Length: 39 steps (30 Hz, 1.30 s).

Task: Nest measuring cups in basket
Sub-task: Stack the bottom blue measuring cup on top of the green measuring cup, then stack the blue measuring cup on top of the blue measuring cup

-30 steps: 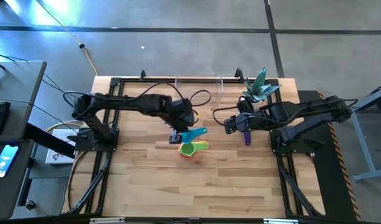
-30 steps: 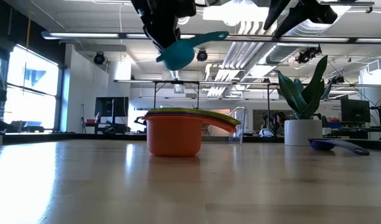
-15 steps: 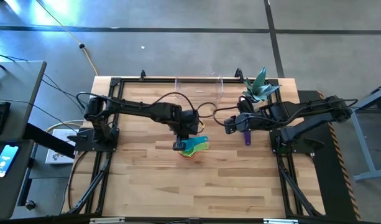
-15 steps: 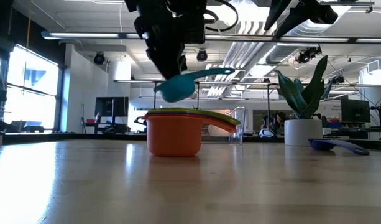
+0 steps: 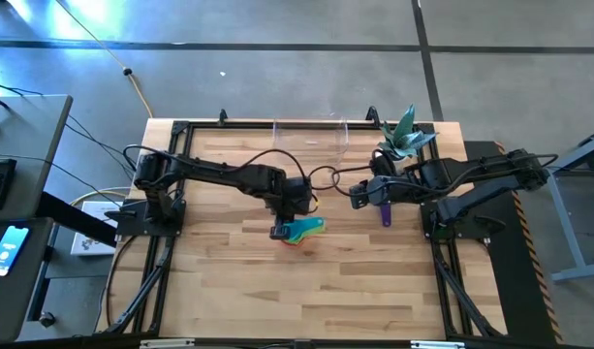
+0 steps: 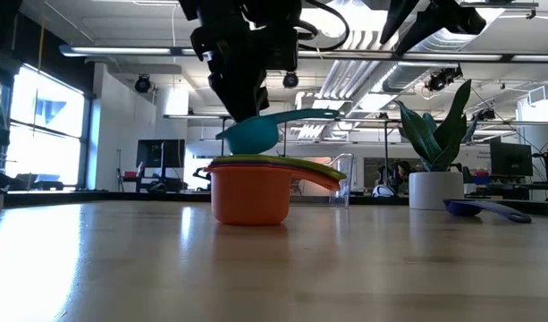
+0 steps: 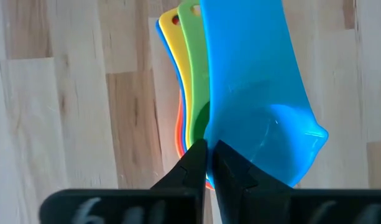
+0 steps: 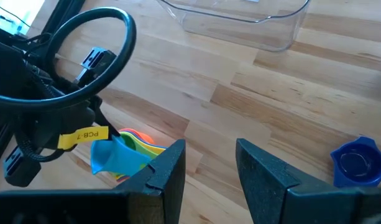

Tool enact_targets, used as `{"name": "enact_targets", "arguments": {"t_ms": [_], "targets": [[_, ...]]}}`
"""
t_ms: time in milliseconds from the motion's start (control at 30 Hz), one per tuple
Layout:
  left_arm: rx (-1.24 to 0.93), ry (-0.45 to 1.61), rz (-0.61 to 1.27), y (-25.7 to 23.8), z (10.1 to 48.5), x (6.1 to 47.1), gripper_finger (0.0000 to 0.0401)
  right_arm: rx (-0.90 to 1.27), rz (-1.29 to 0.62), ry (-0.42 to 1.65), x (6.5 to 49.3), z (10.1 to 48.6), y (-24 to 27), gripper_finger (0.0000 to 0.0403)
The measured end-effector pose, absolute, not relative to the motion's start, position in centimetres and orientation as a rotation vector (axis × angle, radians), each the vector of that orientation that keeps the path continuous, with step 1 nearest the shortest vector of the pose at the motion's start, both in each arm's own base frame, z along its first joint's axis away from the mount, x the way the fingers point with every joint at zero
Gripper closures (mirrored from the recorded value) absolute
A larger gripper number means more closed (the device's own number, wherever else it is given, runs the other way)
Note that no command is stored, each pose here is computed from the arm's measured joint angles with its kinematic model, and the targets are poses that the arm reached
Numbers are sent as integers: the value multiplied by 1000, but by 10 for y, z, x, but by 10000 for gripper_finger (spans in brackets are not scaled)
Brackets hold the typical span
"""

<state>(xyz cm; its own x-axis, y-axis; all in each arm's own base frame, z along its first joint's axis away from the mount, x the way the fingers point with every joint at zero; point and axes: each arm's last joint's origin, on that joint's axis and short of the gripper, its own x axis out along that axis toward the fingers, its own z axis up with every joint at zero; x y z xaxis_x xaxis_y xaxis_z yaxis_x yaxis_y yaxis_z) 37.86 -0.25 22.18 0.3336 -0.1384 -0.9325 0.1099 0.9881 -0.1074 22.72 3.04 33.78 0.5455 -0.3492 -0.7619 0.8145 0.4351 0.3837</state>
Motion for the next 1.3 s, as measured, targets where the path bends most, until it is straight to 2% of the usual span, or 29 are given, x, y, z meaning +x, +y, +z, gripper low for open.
{"name": "enact_targets", "arguments": {"t_ms": [400, 800, 1067, 1300], "targets": [[-40, 1222, -153, -3, 222, 379, 365, 827, -790, 654, 227, 338, 30, 269], [-61, 1234, -135, 0, 223, 377, 361, 884, -805, 659, 226, 337, 31, 269], [-100, 1242, -86, 18, 251, 355, 361, 978, -994, 809, 221, 319, 32, 269], [-86, 1129, -68, 28, 291, 332, 362, 971, -1117, 929, 232, 299, 32, 269]]}}
